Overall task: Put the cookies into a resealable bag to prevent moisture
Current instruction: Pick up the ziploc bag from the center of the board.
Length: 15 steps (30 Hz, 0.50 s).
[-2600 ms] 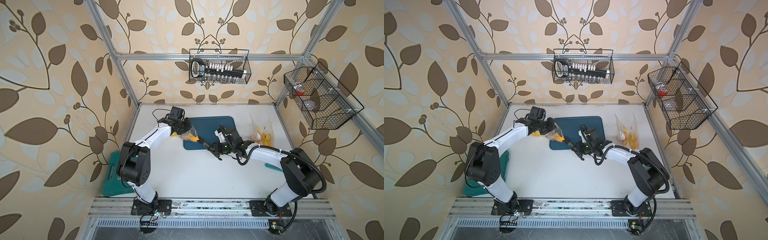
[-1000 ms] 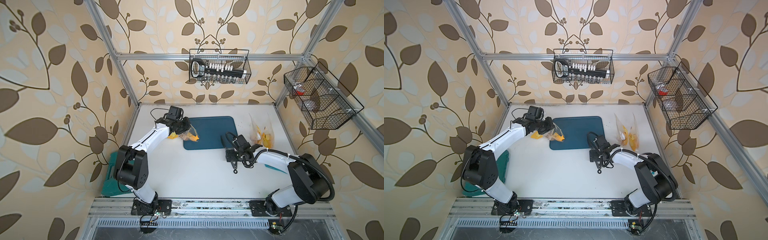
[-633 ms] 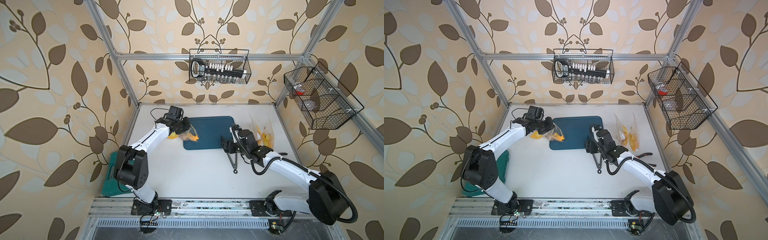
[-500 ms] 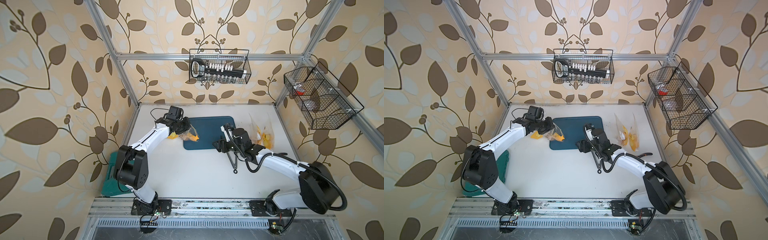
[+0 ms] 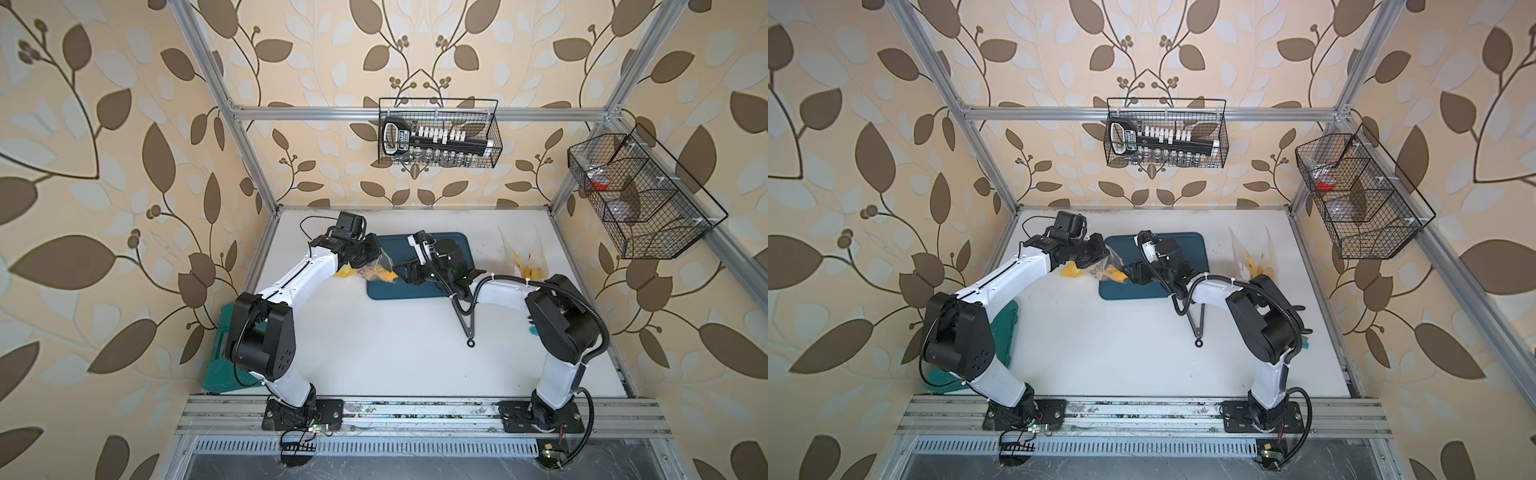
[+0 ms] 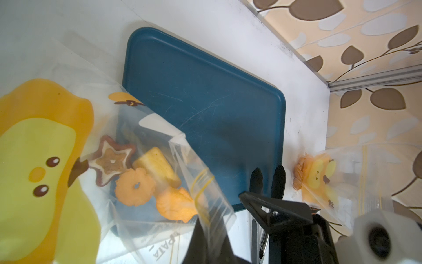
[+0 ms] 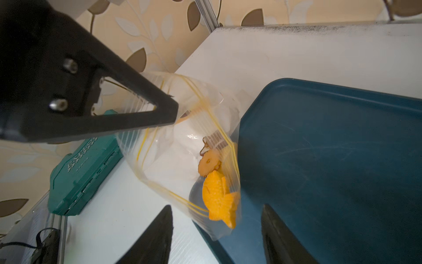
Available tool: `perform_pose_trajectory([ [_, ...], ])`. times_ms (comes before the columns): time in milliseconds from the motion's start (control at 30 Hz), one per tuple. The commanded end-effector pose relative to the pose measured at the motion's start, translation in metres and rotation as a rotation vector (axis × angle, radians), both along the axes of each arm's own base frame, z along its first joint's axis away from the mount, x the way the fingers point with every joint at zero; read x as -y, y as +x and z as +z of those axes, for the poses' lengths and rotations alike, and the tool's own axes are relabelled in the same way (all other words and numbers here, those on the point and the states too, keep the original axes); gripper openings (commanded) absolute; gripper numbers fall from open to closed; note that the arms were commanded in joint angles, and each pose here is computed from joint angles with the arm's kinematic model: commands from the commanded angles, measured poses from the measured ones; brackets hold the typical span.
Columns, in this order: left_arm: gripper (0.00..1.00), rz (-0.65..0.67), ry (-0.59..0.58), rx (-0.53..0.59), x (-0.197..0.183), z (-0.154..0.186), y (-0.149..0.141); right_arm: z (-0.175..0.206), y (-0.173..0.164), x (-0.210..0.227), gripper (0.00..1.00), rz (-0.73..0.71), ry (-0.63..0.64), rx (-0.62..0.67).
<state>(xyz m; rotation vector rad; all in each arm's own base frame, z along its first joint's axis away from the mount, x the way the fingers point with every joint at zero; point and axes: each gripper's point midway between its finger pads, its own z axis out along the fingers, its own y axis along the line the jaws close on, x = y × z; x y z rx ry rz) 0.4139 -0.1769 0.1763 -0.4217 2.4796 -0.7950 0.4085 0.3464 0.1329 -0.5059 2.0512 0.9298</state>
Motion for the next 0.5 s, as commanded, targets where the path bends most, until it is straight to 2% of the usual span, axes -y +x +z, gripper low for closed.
perform_pose_trajectory([
  [0,0.00,0.019,-0.025,0.074,-0.006,0.031,0.002,-0.006,0.009,-0.012,0.57,0.032,-0.002,0.009],
  [100,0.00,0.018,-0.027,0.073,-0.005,0.031,0.001,-0.015,0.016,-0.018,0.51,0.039,-0.009,-0.006],
  [200,0.00,0.019,-0.033,0.069,-0.005,0.031,0.000,-0.019,0.023,-0.022,0.39,0.037,-0.017,-0.015],
  [267,0.00,0.019,-0.036,0.071,-0.005,0.031,0.000,-0.020,0.026,-0.024,0.37,0.039,-0.020,-0.016],
  [467,0.00,0.019,-0.037,0.073,-0.005,0.033,-0.002,-0.023,0.028,-0.028,0.15,0.047,-0.020,-0.030],
])
